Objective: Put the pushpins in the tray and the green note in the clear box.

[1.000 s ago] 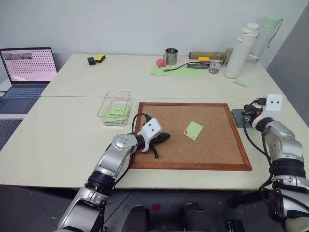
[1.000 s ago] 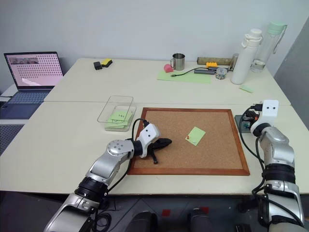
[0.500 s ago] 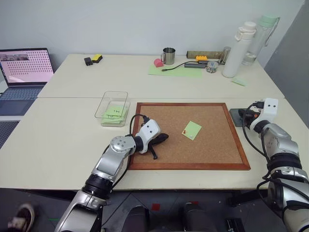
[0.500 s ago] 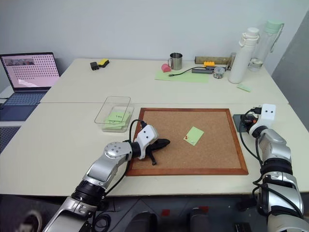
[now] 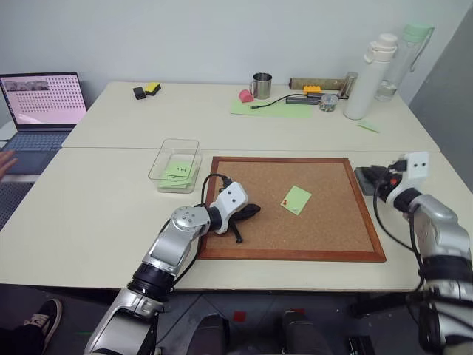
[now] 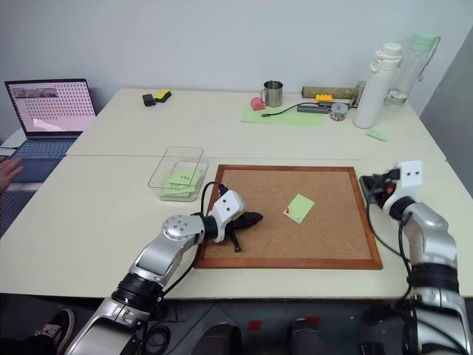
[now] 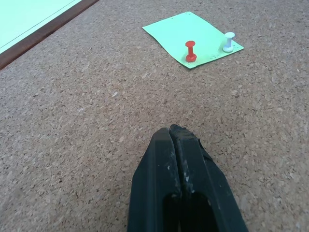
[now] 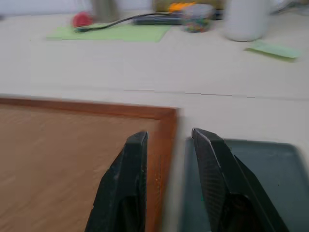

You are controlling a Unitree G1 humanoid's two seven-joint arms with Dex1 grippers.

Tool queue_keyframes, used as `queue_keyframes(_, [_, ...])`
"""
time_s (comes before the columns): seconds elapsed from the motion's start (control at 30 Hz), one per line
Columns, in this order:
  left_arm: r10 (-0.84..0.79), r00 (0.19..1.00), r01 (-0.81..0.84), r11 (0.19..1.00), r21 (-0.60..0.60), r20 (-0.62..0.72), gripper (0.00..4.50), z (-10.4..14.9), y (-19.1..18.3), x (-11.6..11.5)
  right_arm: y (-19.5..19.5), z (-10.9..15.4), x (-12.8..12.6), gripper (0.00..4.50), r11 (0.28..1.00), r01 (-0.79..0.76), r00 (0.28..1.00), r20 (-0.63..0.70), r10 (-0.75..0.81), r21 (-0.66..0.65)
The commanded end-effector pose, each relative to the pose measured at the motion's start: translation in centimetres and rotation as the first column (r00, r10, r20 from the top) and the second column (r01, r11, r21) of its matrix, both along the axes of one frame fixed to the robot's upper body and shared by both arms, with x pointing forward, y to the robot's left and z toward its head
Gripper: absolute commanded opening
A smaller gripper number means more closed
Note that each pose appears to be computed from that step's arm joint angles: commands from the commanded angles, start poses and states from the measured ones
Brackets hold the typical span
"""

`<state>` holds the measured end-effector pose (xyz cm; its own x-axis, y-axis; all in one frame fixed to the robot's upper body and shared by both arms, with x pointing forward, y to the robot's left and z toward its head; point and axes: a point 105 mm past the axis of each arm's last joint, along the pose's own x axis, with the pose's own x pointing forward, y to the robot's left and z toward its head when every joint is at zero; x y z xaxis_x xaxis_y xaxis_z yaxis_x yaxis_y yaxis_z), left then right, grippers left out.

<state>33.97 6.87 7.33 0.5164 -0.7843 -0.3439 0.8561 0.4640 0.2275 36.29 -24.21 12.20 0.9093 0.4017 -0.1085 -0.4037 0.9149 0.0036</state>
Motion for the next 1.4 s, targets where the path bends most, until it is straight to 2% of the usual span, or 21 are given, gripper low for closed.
queue_keyframes(0.03, [0.030,0.997,-0.025,0.997,0.071,-0.077,0.00,-2.4,1.1,-0.2,6.6,1.4,-4.1,1.50,0.954,-0.298,0.954,0.029,0.297,0.039])
queue_keyframes(0.1, [0.028,0.997,-0.023,0.997,0.071,-0.077,0.00,-2.3,1.1,-0.2,8.9,0.3,-5.8,1.50,0.925,-0.377,0.926,-0.001,0.378,0.037])
queue_keyframes(0.2, [0.019,0.997,-0.014,0.998,0.067,-0.079,0.00,-2.1,0.8,-0.1,10.5,-0.7,-6.3,1.50,0.916,-0.399,0.916,-0.023,0.400,0.031])
queue_keyframes(0.4, [0.010,0.997,-0.004,0.998,0.070,-0.076,0.00,-1.9,0.7,0.0,11.9,-2.2,-5.1,1.50,0.919,-0.394,0.918,-0.044,0.394,-0.004])
queue_keyframes(0.57, [0.004,0.997,0.001,0.998,0.063,-0.078,0.00,-1.4,0.7,0.1,11.7,-3.4,-4.0,1.50,0.930,-0.365,0.930,-0.068,0.362,-0.046])
queue_keyframes(1.0, [0.008,0.997,-0.003,0.998,0.060,-0.080,0.00,-1.3,0.8,-0.2,12.9,-4.8,-2.5,1.50,0.938,-0.347,0.934,-0.078,0.348,0.023])
queue_keyframes(1.1, [0.013,0.997,-0.008,0.998,0.060,-0.077,0.00,-1.2,0.9,-0.1,12.8,-5.2,-2.8,1.06,0.936,-0.352,0.932,-0.084,0.353,0.025])
queue_keyframes(1.27, [0.016,0.997,-0.011,0.998,0.061,-0.077,0.00,-1.2,1.0,0.0,12.8,-5.4,-3.1,0.08,0.934,-0.356,0.930,-0.085,0.357,0.026])
queue_keyframes(1.4, [0.015,0.997,-0.010,0.998,0.061,-0.078,0.00,-1.2,1.0,-0.1,13.0,-5.0,-3.1,0.03,0.934,-0.352,0.932,-0.067,0.355,0.056])
